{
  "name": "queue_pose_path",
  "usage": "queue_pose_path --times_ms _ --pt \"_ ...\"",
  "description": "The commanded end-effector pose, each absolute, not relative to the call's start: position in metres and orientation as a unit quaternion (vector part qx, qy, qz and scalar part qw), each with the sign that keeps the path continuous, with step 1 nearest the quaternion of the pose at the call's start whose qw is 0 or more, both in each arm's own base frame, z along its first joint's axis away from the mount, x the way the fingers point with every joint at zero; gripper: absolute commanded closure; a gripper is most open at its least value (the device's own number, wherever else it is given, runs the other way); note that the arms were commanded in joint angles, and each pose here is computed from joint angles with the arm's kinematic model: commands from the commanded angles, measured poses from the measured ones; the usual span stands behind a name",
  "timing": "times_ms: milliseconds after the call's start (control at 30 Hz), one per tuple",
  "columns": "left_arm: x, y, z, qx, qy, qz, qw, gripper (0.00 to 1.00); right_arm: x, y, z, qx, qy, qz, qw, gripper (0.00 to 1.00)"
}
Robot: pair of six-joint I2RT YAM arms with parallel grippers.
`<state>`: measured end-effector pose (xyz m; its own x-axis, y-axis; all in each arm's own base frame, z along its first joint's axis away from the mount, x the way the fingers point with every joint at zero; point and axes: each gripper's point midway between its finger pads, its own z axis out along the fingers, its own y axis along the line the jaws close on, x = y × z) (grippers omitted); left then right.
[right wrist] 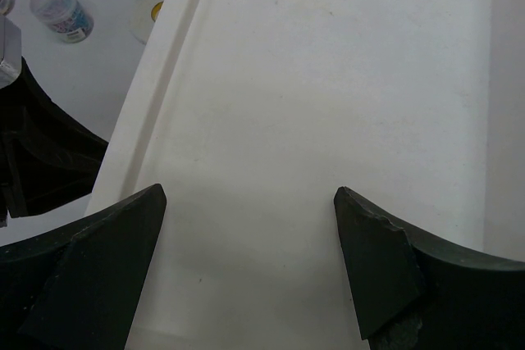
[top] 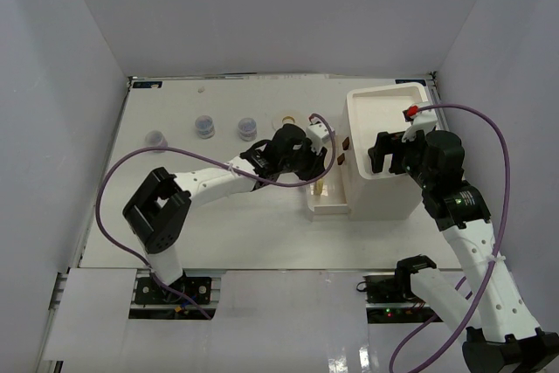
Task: Sort the stationery into containers
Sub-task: Move the stationery to the drawer.
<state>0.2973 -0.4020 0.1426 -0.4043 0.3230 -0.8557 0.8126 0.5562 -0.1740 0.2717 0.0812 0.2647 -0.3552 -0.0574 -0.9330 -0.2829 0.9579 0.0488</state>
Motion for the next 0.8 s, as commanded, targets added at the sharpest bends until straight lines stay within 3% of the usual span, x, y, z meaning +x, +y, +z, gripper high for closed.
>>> queue_pose_path --times_ms 0,267,767 --pt "0.296 -0.411 0.158 0.350 0.782 -0.318 0.407 0.64 0.268 0.081 0.252 -0.101 0.827 0.100 0.543 0.10" --pt "0.292 -0.415 0.143 0.338 0.799 -0.315 0.384 0.73 0.267 0.080 0.252 -0.101 0.826 0.099 0.545 0.10" --pt "0.290 -0.435 0.119 0.339 0.811 -0.328 0.345 0.73 0.267 0.080 0.252 -0.102 0.826 0.101 0.546 0.10"
